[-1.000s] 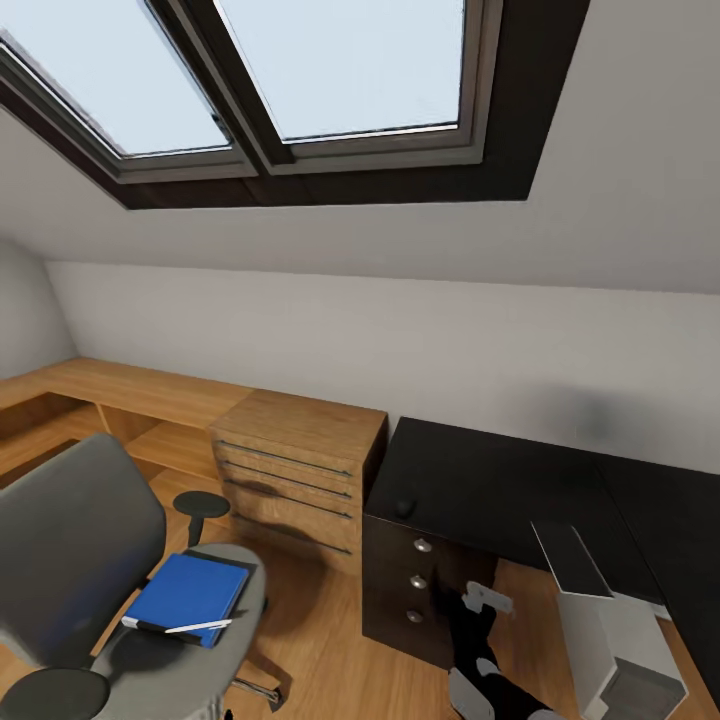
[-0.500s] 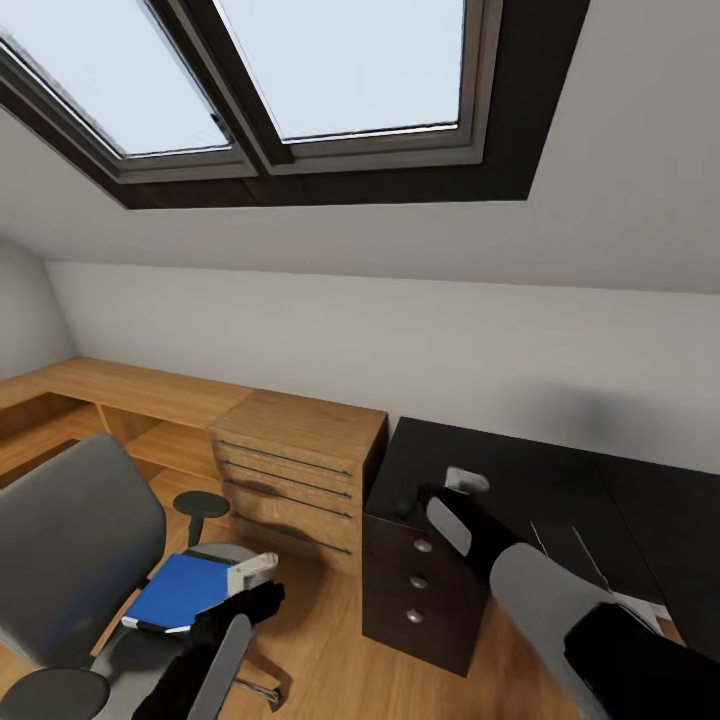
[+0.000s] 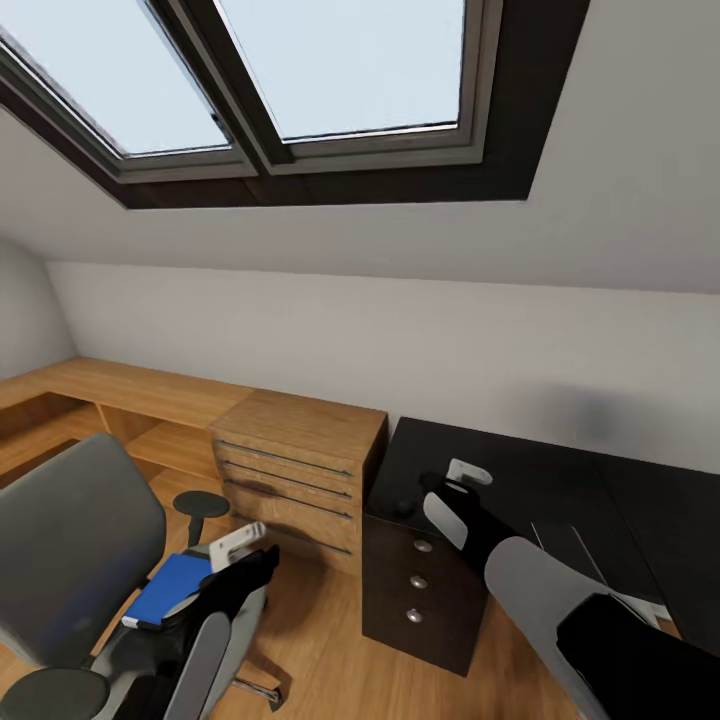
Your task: In the bedroom, organize the workspace by keeping the computer under the desk, ensuring the monitor is on the desk, placing the keyboard on the desk next to the monitor, placing the mouse on the desk next to the keyboard, moving the folder from the swivel chair onto the desk next to the mouse, stacking the notebook on top of the folder with the pen on top of the notebook, and positioning the swivel chair next to the desk.
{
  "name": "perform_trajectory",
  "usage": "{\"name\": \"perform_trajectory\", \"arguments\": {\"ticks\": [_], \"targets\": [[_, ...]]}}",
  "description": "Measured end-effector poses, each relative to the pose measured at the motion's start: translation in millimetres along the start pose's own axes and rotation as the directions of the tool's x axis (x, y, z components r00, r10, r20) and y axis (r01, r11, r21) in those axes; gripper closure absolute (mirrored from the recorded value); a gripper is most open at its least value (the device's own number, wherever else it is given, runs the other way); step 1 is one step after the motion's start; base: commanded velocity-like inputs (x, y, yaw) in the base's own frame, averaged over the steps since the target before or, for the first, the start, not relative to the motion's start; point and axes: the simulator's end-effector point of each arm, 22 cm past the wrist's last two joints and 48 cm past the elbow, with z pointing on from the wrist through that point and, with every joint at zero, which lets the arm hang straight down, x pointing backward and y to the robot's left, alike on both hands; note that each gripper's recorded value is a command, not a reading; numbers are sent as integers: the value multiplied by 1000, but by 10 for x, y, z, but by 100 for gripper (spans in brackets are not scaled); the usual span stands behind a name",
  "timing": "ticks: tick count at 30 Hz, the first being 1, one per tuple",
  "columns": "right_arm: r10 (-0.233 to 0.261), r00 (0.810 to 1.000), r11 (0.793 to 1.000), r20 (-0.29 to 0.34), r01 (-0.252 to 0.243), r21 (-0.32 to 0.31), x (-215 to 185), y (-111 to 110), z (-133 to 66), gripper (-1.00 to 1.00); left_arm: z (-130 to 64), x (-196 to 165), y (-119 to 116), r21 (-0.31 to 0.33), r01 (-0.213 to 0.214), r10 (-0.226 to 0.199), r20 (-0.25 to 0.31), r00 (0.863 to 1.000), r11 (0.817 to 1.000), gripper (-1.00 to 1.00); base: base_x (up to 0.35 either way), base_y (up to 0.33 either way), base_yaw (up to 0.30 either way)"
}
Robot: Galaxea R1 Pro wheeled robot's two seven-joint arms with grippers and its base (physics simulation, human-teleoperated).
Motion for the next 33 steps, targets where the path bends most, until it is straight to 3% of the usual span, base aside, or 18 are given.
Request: {"name": "perform_trajectory", "arguments": {"ticks": [10, 25, 33], "targets": [[-6, 1000, 1000, -7, 6, 8, 45, -38, 31, -100, -20, 23, 5, 2, 1, -1, -2, 1000, 1000, -100, 103, 0, 143], [-21, 1000, 1000, -21, 21, 13, 129, -59, 80, -100, -33, 369, -414, 80, -84, 89, -58, 994, 993, -100, 304, -26, 158], [-57, 998, 998, -3, 57, 12, 105, -63, 86, -100, -42, 398, -446, 89, -88, 94, -62, 994, 992, -100, 285, -36, 10]]}}
